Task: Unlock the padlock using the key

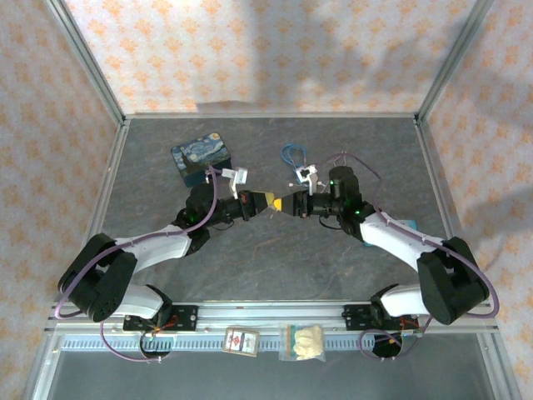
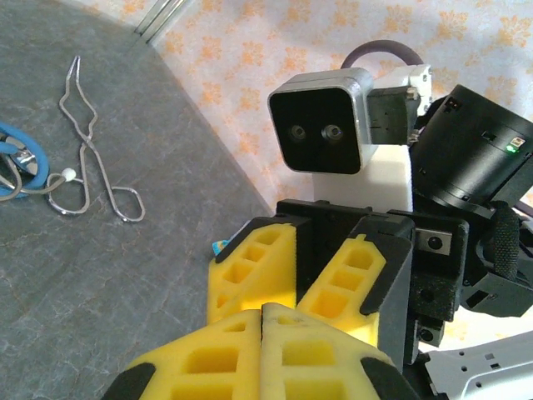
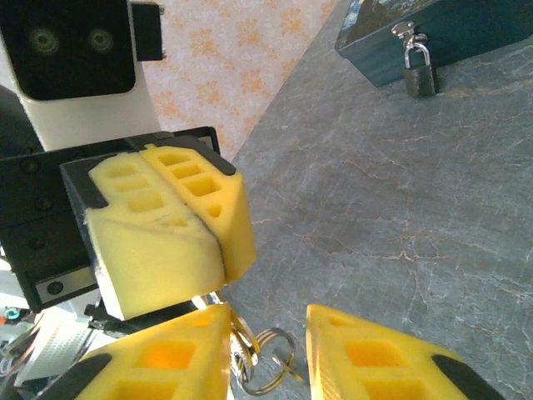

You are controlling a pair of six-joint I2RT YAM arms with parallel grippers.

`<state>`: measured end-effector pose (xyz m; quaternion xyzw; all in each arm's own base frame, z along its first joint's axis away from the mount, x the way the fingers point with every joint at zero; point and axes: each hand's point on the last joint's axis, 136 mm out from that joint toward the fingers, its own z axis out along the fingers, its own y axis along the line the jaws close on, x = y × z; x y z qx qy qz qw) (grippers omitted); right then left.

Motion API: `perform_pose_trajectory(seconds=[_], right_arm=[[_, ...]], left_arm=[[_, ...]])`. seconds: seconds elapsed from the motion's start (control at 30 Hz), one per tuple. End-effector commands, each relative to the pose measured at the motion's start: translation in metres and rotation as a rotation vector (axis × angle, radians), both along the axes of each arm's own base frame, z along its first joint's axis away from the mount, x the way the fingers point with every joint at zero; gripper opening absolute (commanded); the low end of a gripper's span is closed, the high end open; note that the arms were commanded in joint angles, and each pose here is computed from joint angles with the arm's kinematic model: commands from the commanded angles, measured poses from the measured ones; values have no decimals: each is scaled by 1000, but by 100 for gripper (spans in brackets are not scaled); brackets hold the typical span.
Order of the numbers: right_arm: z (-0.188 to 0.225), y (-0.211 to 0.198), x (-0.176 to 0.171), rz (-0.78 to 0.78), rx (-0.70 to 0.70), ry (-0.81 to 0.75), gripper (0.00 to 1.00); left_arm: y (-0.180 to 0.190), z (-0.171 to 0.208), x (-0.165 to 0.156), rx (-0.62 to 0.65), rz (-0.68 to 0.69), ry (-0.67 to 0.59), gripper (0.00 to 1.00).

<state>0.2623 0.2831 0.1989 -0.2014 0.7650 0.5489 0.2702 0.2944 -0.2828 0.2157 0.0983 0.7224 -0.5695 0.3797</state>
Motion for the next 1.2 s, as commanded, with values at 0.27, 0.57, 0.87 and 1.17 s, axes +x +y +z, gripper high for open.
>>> perform_pose_trajectory(seconds=[0.27, 0.57, 0.87, 1.17], right_arm=[[5, 3, -6, 47, 35, -29, 3], [-1, 0, -5, 28, 5, -36, 0], [4, 1, -4, 28, 6, -52, 0], [4, -6, 10, -78, -1, -63, 0]], left_arm=[[-8, 27, 1, -87, -35, -51, 0], [34, 29, 22, -85, 165, -41, 75], [29, 7, 20, 6, 123, -8, 52], [15, -5, -1, -42, 71, 55, 49]])
